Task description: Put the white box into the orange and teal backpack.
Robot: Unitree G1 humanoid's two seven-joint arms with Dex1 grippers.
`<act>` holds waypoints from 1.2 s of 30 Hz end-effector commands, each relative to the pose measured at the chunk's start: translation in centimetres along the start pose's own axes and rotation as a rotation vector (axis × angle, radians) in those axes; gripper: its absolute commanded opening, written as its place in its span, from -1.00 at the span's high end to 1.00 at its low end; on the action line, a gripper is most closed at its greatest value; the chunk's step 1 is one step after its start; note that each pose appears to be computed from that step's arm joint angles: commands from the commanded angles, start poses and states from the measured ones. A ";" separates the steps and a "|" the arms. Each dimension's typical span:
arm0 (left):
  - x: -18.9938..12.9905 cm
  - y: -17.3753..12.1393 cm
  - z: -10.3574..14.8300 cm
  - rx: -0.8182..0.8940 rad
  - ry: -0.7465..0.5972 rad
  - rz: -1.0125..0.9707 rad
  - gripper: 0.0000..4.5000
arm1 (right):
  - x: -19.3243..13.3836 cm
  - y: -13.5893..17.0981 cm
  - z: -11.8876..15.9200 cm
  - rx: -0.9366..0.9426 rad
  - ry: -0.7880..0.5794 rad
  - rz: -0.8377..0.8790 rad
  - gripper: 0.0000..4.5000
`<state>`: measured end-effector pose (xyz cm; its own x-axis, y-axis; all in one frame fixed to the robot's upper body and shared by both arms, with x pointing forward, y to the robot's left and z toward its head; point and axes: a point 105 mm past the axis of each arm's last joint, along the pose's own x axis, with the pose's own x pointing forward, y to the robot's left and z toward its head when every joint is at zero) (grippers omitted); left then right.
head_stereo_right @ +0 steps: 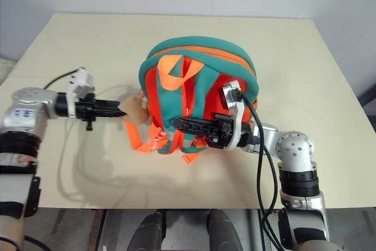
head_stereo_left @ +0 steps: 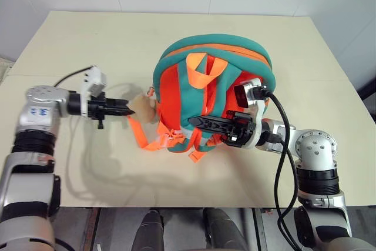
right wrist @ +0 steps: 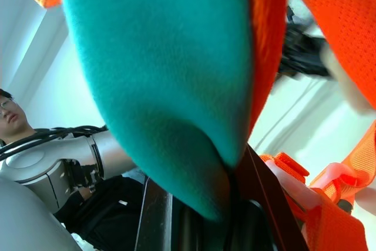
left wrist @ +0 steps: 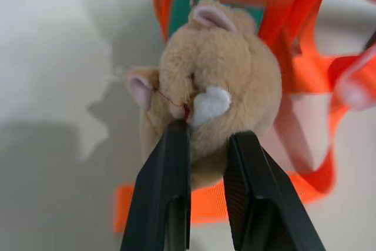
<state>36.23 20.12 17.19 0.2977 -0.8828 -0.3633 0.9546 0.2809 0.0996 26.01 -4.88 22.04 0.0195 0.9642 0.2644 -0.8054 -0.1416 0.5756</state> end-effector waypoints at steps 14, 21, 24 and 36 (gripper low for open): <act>-2.0 -5.2 3.6 0.136 -0.164 0.013 -0.05 | -2.4 0.8 1.9 -0.588 0.071 -0.262 -0.21; -4.6 -6.1 3.3 0.118 -0.128 0.060 -0.99 | -6.8 1.7 2.9 -0.725 0.196 -0.418 -1.00; -4.8 -6.0 3.4 0.130 -0.172 0.063 -0.99 | -9.4 2.4 2.6 -0.690 0.277 -0.475 -1.00; -5.5 -6.8 3.3 0.119 -0.265 0.066 -0.99 | -16.1 2.7 5.0 -0.850 0.311 -0.678 -1.00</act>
<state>28.70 21.94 20.63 0.3570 -0.9265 -0.1191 0.9249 0.3328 0.1837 26.51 -21.78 22.50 0.5563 0.8091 -0.1892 -0.8304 0.5330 -0.1622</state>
